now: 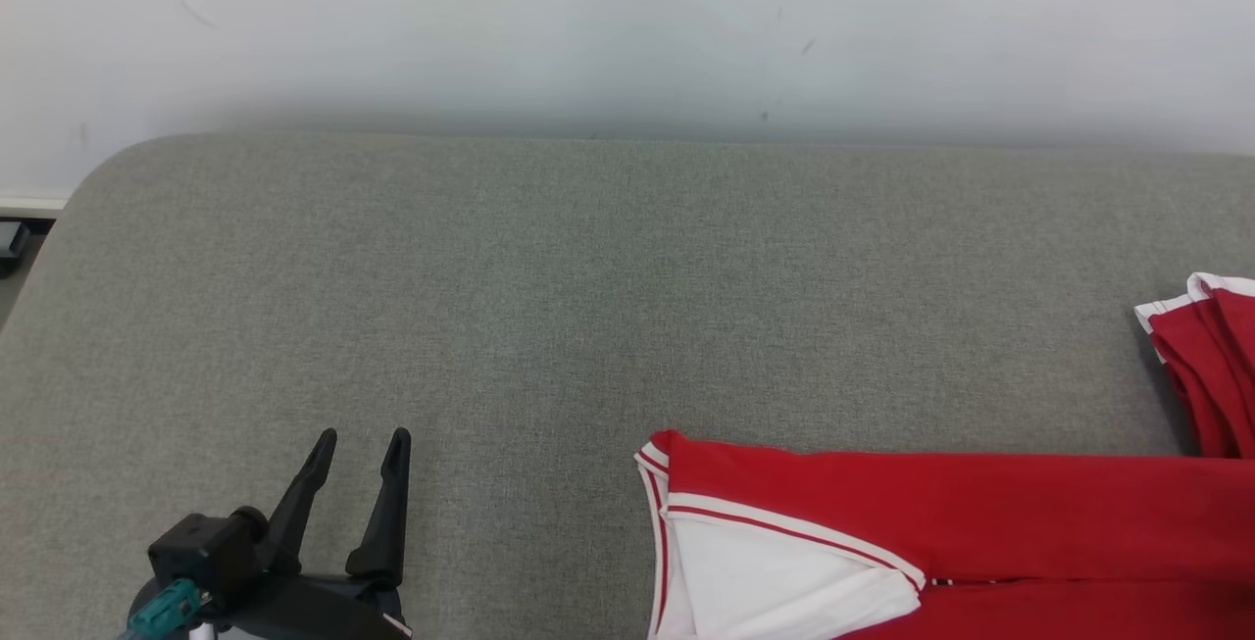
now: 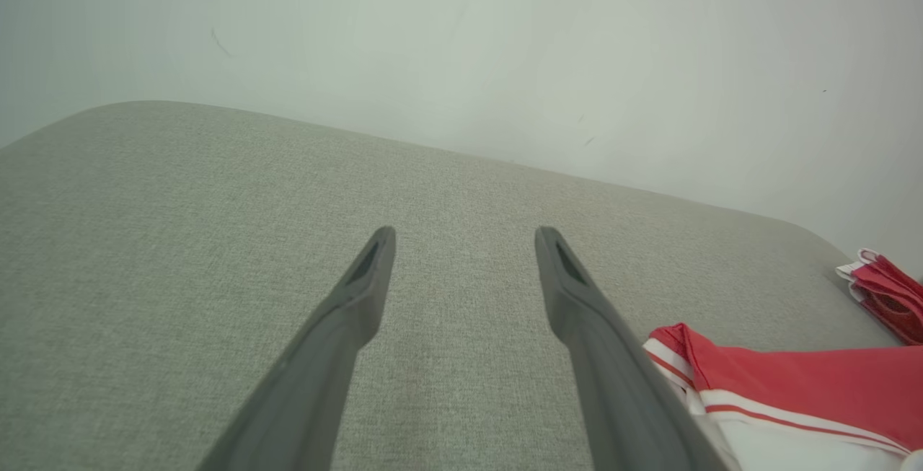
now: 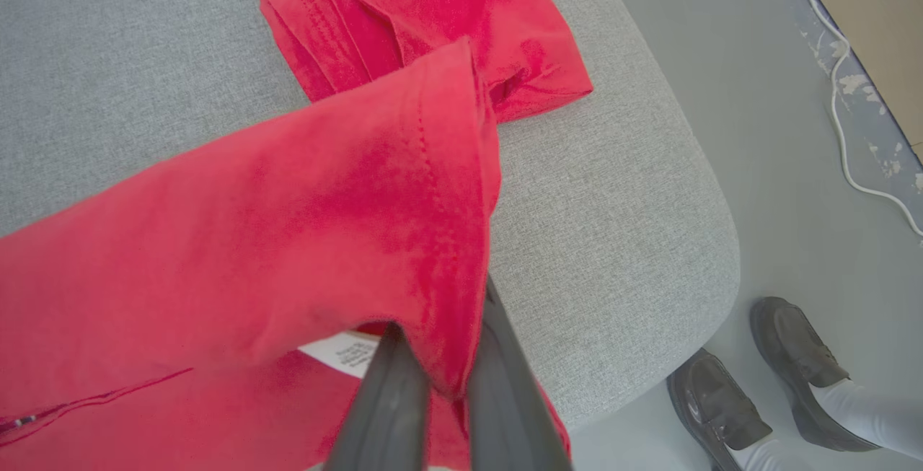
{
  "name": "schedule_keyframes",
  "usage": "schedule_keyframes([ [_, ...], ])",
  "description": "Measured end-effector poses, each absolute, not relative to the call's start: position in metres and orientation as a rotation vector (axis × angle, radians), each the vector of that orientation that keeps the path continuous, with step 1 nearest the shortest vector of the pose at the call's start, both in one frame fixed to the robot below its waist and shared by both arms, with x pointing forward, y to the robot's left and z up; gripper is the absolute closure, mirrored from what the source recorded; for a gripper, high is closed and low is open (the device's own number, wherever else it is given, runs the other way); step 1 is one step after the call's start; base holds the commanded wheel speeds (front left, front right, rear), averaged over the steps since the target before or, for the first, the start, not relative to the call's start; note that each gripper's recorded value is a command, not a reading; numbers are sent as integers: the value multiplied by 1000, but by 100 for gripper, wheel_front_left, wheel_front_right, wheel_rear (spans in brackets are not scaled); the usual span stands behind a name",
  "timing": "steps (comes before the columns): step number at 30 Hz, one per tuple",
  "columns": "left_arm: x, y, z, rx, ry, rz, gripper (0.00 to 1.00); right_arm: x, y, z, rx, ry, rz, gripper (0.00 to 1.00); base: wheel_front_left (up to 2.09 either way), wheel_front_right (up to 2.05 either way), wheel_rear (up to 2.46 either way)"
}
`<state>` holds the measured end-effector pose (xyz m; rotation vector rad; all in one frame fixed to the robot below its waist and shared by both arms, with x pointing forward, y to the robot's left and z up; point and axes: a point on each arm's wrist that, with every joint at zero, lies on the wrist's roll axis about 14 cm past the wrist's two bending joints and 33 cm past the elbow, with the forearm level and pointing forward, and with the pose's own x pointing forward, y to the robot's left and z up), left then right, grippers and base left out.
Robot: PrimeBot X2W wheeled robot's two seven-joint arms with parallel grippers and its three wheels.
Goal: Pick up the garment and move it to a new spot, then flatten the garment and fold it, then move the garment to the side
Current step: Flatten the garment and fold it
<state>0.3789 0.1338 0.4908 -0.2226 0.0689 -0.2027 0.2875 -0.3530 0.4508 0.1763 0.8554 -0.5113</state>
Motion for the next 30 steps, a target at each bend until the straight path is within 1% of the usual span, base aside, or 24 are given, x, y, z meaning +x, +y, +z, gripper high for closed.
schedule_keyframes([
  [5,377,134,491,-223,69,-206,0,287,-357,465,145,835,-533,100,0,0,0],
  [8,376,134,492,-223,67,-207,0,293,-346,466,133,844,-491,100,0,0,0],
  [18,373,135,489,-224,76,-205,0,316,-272,447,105,919,-214,100,0,0,0],
  [23,374,136,487,-227,84,-201,0,328,-233,440,77,936,-80,100,0,0,0],
  [24,374,136,487,-227,84,-201,0,328,-233,440,77,936,-80,100,0,0,0],
  [30,378,136,487,-228,83,-200,0,350,-182,439,30,930,86,100,0,0,0],
])
